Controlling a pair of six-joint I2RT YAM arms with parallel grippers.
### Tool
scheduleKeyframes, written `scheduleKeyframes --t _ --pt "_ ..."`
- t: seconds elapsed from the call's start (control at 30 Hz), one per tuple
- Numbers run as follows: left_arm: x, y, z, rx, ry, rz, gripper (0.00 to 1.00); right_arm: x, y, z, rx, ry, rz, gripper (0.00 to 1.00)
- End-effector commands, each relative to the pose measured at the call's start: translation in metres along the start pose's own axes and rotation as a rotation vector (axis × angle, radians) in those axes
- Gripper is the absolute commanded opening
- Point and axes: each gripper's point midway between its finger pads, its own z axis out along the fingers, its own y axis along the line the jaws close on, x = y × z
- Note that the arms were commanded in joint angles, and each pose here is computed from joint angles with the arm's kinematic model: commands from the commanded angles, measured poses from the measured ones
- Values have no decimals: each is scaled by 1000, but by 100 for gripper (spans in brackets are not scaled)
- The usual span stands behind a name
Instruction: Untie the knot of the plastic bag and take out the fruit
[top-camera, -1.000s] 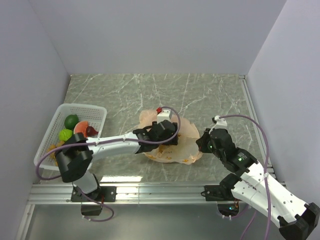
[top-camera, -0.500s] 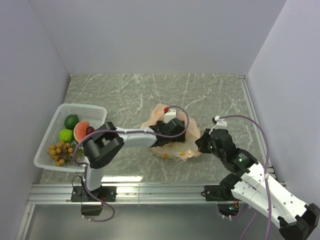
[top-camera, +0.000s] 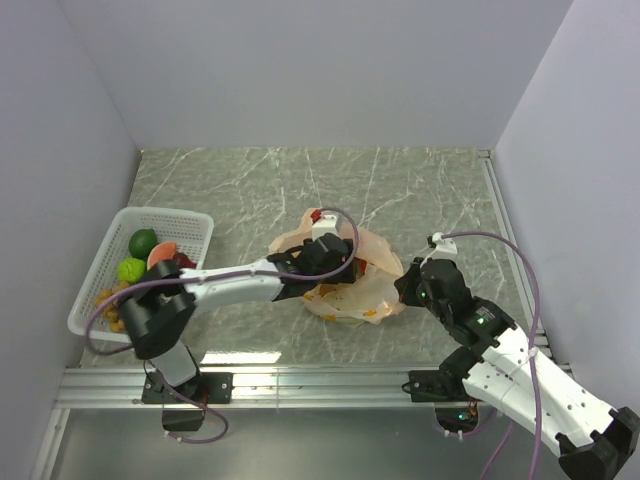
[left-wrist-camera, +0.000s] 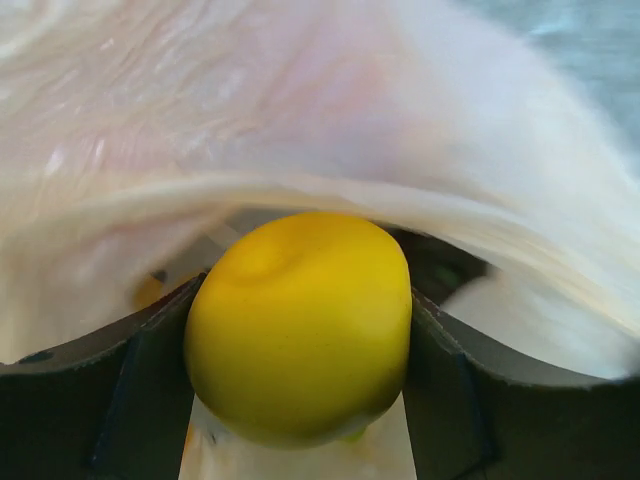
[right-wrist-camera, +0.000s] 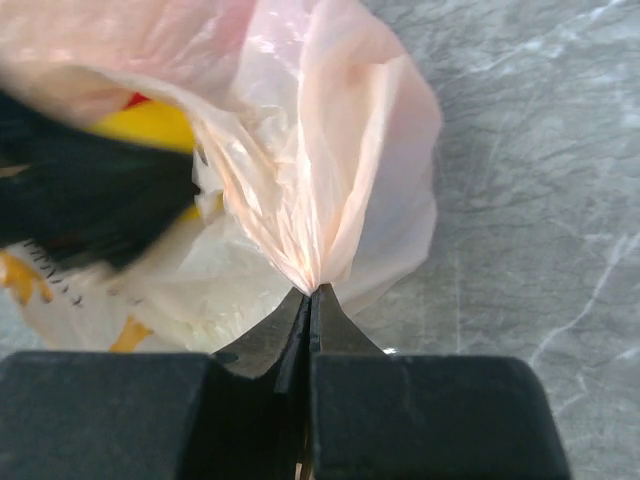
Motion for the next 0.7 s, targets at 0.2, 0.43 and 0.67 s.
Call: scheduleKeyframes --t 0.2,0.43,0.67 --pt "-16 -42 -115 367 112 144 16 -19 -9 1 96 -54 -16 0" --pt "-94 -13 -176 478 -40 70 17 -17 -4 4 63 -47 -22 0" --pt "-163 95 -184 29 -394 -182 18 -12 -4 4 53 -40 -13 0"
